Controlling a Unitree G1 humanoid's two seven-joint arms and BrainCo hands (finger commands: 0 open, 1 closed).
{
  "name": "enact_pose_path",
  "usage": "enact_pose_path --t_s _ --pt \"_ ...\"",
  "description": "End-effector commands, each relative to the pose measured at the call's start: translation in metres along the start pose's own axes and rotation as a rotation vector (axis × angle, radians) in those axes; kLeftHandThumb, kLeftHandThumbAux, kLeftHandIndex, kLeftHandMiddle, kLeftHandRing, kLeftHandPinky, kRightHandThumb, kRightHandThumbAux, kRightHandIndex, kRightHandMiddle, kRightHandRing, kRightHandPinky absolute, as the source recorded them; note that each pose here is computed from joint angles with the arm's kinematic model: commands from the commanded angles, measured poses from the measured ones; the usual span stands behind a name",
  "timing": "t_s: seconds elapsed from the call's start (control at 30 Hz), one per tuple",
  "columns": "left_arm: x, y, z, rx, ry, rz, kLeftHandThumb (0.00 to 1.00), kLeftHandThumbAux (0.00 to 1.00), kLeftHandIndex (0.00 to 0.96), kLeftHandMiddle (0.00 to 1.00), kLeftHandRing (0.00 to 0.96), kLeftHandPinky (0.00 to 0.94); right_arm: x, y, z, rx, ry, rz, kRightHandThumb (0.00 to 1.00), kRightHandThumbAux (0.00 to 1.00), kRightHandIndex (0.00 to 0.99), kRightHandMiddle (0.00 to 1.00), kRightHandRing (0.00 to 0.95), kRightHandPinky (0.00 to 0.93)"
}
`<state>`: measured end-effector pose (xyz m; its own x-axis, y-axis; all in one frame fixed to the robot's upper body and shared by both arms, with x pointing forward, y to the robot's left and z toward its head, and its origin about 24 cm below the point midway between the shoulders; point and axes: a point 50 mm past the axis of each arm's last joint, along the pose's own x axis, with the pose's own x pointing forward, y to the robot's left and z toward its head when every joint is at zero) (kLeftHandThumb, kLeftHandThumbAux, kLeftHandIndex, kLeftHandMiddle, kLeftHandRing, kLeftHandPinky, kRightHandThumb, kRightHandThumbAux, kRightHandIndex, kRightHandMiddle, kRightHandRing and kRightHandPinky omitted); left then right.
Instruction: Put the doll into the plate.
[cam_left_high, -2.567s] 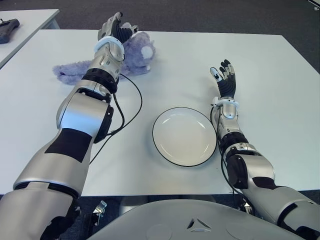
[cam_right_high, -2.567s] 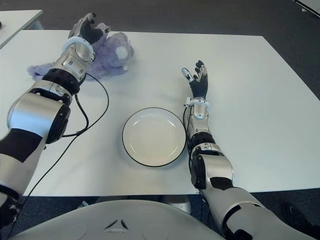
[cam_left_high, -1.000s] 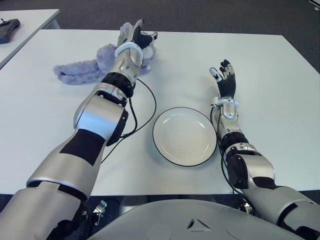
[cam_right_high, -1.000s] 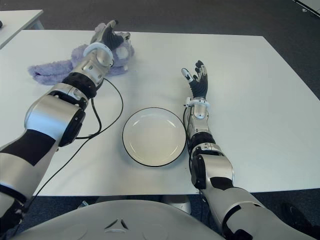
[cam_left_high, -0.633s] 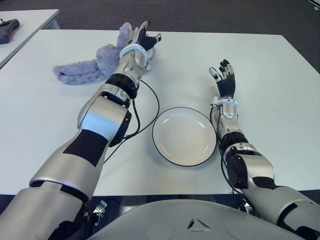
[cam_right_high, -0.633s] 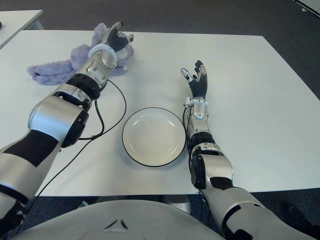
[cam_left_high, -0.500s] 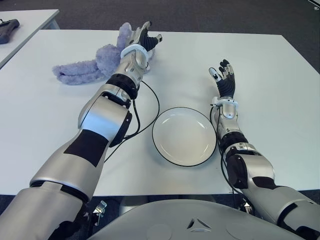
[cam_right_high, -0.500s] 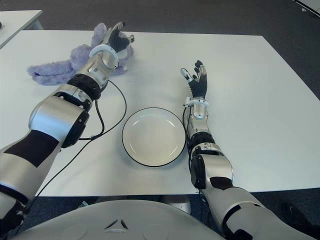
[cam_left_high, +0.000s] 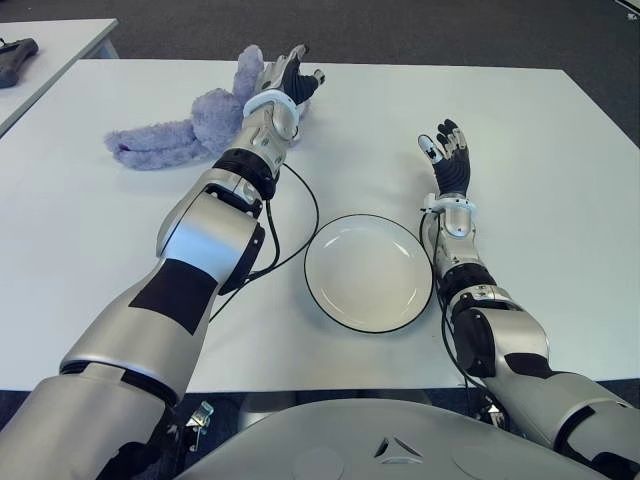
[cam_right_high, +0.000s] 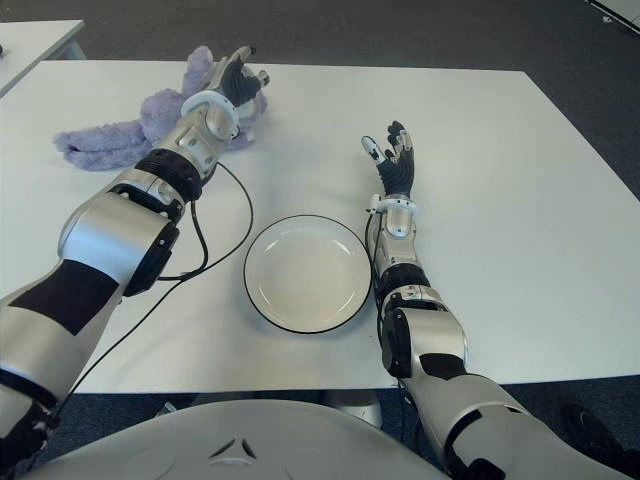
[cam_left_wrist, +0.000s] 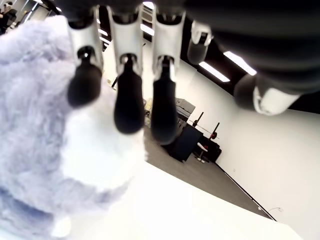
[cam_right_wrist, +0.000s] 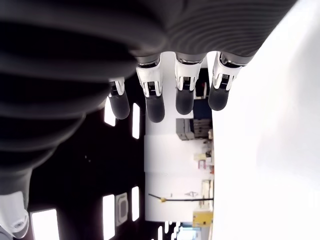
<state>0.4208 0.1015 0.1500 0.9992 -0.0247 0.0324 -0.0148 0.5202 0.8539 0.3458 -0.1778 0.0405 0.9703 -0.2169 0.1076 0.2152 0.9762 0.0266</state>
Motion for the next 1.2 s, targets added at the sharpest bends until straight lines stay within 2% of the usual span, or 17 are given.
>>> enact_pose_path --t_s 0.03,0.07,0.13,0.2,0.23,0.27,0.37,0.4,0.47,0.57,0.7,0.73,0.8,1.0,1.2 --pt "-0.008 -0.021 -0.022 0.08 0.034 -0.094 0.561 0.323 0.152 0.407 0.378 0.425 -0.156 -0.031 -0.14 -0.038 0.677 -0.088 0.0 0.571 0.083 0.11 0.061 0.011" --pt "-0.008 -0.022 -0.023 0.082 0.036 -0.094 0.561 0.323 0.152 0.406 0.376 0.422 -0.156 -0.031 -0.14 -0.039 0.677 -0.088 0.0 0.571 0.083 0.11 0.061 0.011" --pt "-0.011 -0.025 -0.03 0.091 0.054 -0.097 0.621 0.359 0.2 0.315 0.279 0.315 -0.156 -0.032 -0.14 -0.045 0.679 -0.084 0.0 0.57 0.08 0.105 0.058 0.004" --pt "-0.011 -0.026 -0.033 0.095 0.061 -0.099 0.637 0.367 0.212 0.299 0.265 0.297 -0.156 -0.032 -0.14 -0.047 0.679 -0.083 0.0 0.57 0.079 0.104 0.058 0.0" --pt "-0.012 -0.027 -0.034 0.097 0.065 -0.095 0.638 0.368 0.212 0.298 0.264 0.296 -0.156 -0.032 -0.14 -0.05 0.678 -0.082 0.0 0.57 0.079 0.104 0.058 0.0" --pt "-0.012 -0.027 -0.035 0.099 0.069 -0.092 0.697 0.388 0.283 0.29 0.277 0.345 -0.156 -0.033 -0.14 -0.051 0.678 -0.081 0.0 0.566 0.08 0.097 0.054 0.017" --pt "-0.013 -0.028 -0.036 0.089 0.076 -0.08 0.742 0.397 0.348 0.299 0.309 0.377 -0.156 -0.033 -0.14 -0.049 0.68 -0.081 0.0 0.566 0.082 0.092 0.05 0.021" --pt "-0.013 -0.028 -0.036 0.085 0.077 -0.078 0.733 0.606 0.409 0.322 0.336 0.388 -0.156 -0.033 -0.14 -0.048 0.681 -0.081 0.0 0.567 0.084 0.092 0.048 0.017" --pt "-0.013 -0.028 -0.036 0.076 0.078 -0.074 0.732 0.666 0.429 0.344 0.356 0.4 -0.157 -0.034 -0.141 -0.042 0.684 -0.083 0.0 0.568 0.085 0.093 0.048 0.014" --pt "-0.013 -0.028 -0.037 0.059 0.084 -0.068 0.735 0.673 0.434 0.374 0.382 0.412 -0.157 -0.034 -0.141 -0.039 0.687 -0.086 0.0 0.569 0.083 0.093 0.047 0.019" --pt "-0.014 -0.029 -0.04 0.053 0.092 -0.067 0.739 0.674 0.436 0.413 0.384 0.372 -0.157 -0.034 -0.141 -0.037 0.686 -0.092 0.0 0.578 0.094 0.096 0.049 0.008" --pt "-0.014 -0.029 -0.04 0.052 0.092 -0.067 0.816 0.67 0.464 0.399 0.383 0.369 -0.157 -0.034 -0.141 -0.036 0.686 -0.094 0.0 0.585 0.098 0.098 0.05 0.019" --pt "-0.014 -0.029 -0.04 0.052 0.096 -0.07 0.839 0.669 0.472 0.396 0.382 0.368 -0.157 -0.034 -0.141 -0.03 0.685 -0.097 0.0 0.589 0.101 0.098 0.051 0.03" --pt "-0.014 -0.028 -0.041 0.04 0.109 -0.067 0.842 0.67 0.478 0.39 0.341 0.295 -0.157 -0.034 -0.141 -0.026 0.681 -0.093 0.0 0.594 0.104 0.098 0.052 0.037" --pt "-0.013 -0.027 -0.041 0.039 0.114 -0.062 0.843 0.67 0.481 0.39 0.325 0.298 -0.157 -0.035 -0.14 -0.033 0.675 -0.087 0.0 0.587 0.103 0.1 0.057 0.042"
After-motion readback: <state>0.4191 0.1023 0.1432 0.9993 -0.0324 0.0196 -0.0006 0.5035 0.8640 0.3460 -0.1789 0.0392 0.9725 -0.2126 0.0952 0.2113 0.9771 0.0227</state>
